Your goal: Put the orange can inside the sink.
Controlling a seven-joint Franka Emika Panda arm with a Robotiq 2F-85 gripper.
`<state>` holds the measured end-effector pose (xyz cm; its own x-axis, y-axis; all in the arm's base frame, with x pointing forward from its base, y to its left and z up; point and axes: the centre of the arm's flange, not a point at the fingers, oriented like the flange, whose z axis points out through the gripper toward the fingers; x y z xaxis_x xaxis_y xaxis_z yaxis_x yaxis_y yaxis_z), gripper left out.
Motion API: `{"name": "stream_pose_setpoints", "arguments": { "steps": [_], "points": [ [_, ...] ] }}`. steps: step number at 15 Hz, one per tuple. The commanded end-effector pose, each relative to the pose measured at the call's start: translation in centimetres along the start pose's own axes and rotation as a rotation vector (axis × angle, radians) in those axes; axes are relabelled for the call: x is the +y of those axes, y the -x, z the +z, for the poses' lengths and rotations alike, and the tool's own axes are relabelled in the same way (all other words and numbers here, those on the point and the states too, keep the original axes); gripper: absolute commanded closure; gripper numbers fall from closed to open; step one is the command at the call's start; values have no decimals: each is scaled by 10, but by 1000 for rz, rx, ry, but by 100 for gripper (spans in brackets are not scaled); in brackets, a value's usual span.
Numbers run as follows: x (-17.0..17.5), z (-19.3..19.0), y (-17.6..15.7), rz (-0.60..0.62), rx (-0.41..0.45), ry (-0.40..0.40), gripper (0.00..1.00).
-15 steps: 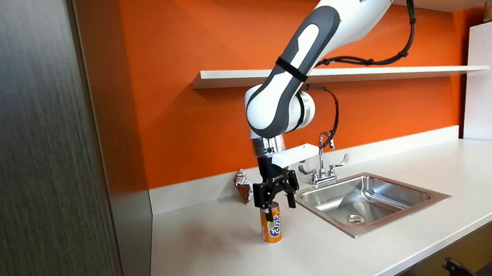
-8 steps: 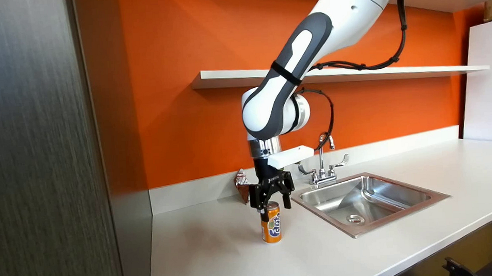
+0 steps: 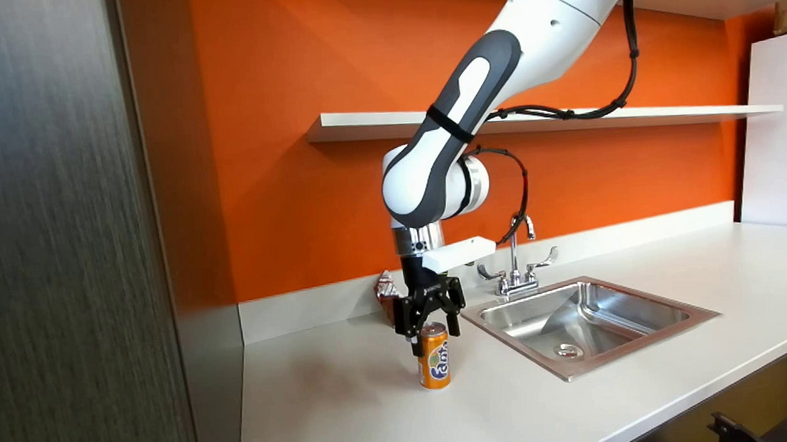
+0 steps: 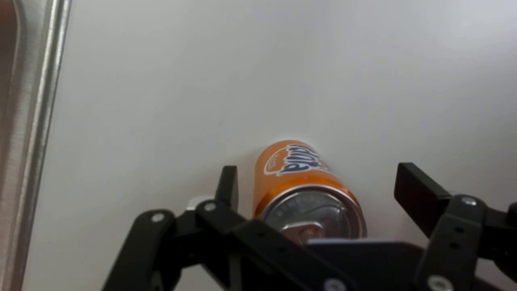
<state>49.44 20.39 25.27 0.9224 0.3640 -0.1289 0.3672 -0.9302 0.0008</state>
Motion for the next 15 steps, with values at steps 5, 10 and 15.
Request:
{"name": "stream_pose_setpoints", "arguments": {
  "steps": [5,10,15],
  "points": [
    [2,1,-17,-20,2,0,0],
    [5,2,-21,-15,3,0,0],
    [8,3,-23,-9,0,1,35]
  ]
}}
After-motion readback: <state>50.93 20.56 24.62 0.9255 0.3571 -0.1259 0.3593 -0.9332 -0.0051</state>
